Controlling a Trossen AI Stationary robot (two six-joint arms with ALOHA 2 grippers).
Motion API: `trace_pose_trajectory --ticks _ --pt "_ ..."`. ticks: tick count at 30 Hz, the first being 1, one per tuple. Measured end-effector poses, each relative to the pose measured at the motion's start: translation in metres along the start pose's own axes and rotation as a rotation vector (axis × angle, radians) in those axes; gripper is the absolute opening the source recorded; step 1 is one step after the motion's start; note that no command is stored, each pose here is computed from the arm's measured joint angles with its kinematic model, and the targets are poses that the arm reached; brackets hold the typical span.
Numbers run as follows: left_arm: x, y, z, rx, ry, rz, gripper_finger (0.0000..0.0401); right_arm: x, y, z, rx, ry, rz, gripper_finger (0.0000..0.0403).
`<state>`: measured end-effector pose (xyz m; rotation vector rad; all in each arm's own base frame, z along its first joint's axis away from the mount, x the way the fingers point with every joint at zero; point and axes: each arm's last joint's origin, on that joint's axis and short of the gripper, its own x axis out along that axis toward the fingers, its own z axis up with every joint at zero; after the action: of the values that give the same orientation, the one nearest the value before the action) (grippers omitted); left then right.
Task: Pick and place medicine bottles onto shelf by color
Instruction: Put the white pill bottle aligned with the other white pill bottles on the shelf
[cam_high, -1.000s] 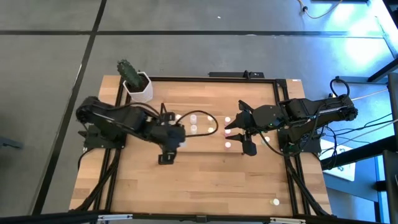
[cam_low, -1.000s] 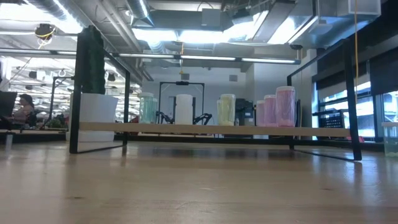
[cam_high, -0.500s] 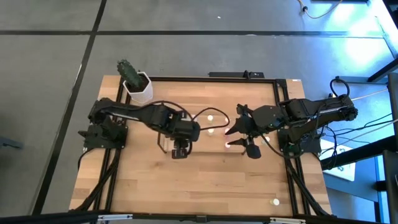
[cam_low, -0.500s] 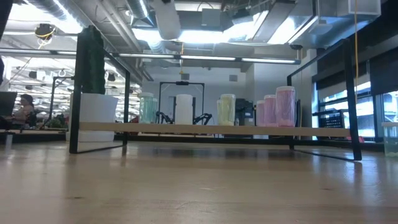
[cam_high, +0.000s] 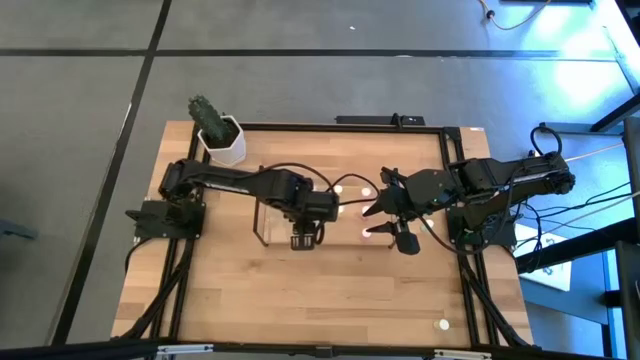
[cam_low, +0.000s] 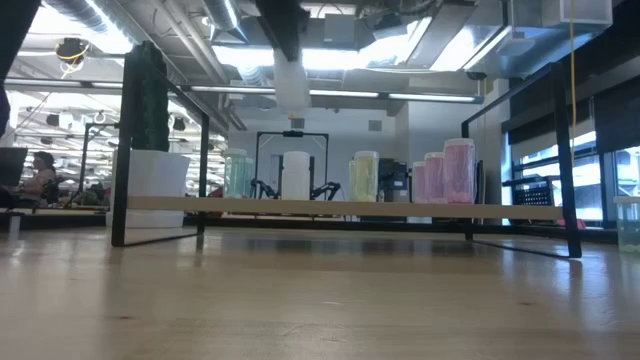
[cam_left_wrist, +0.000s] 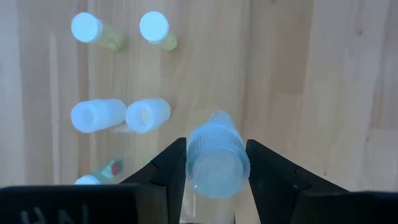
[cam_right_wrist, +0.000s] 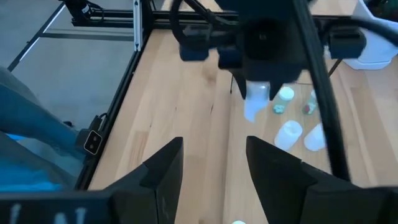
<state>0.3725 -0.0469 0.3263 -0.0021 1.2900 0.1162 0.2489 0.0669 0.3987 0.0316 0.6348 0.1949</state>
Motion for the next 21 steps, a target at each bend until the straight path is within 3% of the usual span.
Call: trace_pose_trajectory --ticks 11,21 --pt "0.034 -0.003 0.01 -0.005 0.066 -0.006 0.0136 0.0 0.0 0.001 -0.001 -0.011 0.0 0.0178" --pt "0.048 -0.009 0.014 -0.059 0.085 -0.014 0.0136 0.0 0.0 0.001 -0.001 -0.015 0.0 0.0178"
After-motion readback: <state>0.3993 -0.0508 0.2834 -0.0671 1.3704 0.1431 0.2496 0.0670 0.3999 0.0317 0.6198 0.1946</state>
